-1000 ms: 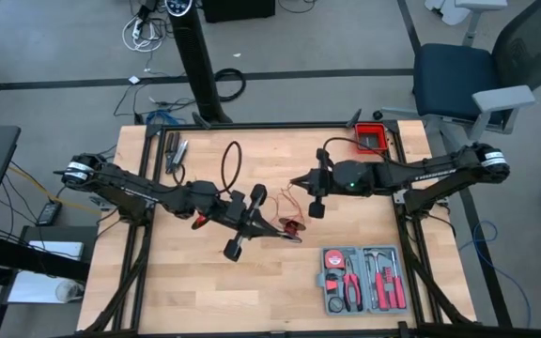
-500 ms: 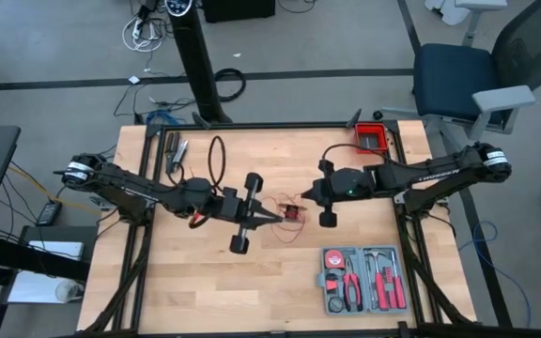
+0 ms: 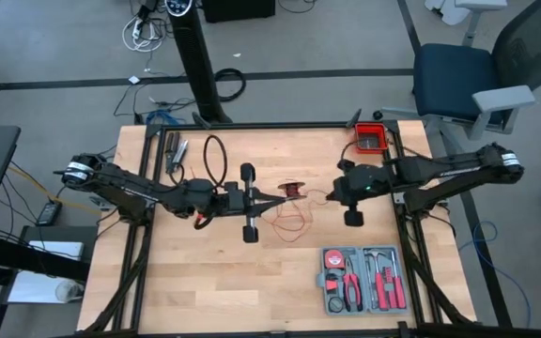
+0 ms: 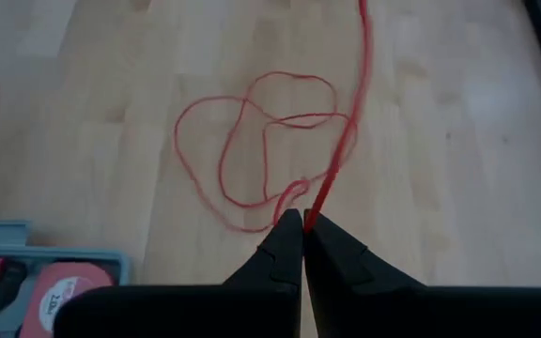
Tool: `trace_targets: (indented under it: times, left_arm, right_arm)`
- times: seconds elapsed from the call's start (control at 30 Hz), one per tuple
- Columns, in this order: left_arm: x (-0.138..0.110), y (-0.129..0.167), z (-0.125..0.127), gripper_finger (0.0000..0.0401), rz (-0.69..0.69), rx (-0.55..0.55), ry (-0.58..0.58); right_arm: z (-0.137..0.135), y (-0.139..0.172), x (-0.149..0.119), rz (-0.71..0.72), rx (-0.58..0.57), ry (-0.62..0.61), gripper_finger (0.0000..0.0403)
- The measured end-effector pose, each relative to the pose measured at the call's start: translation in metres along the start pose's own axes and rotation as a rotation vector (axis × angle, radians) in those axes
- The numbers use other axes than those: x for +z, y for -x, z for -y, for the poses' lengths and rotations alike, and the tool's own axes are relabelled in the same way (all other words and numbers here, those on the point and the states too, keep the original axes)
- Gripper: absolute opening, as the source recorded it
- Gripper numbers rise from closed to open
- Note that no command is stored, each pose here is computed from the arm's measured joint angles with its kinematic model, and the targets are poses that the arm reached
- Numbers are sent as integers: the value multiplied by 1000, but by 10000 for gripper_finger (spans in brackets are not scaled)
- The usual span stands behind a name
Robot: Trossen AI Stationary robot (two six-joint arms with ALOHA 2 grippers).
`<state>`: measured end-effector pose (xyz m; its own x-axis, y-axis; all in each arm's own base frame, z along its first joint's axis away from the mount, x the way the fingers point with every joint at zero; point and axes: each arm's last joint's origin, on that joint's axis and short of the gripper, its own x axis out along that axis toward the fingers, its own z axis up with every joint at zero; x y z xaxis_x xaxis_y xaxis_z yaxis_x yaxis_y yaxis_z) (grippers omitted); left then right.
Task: Coil cords
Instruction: Uncoil the wire
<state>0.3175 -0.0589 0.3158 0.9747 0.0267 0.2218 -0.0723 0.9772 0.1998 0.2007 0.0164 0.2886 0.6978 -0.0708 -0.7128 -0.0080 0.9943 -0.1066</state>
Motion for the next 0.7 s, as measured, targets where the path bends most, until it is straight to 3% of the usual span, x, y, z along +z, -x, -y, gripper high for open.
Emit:
trace_targets:
  times: [0.43,0.7]
  left_arm:
    - [-15,1,0,3,-179,88,-37]
    - [-31,6,2,3,-349,97,-38]
  right_arm:
    - [8,74,-14,283,9,-22,4]
    - [11,99,-13,468,-18,30,4]
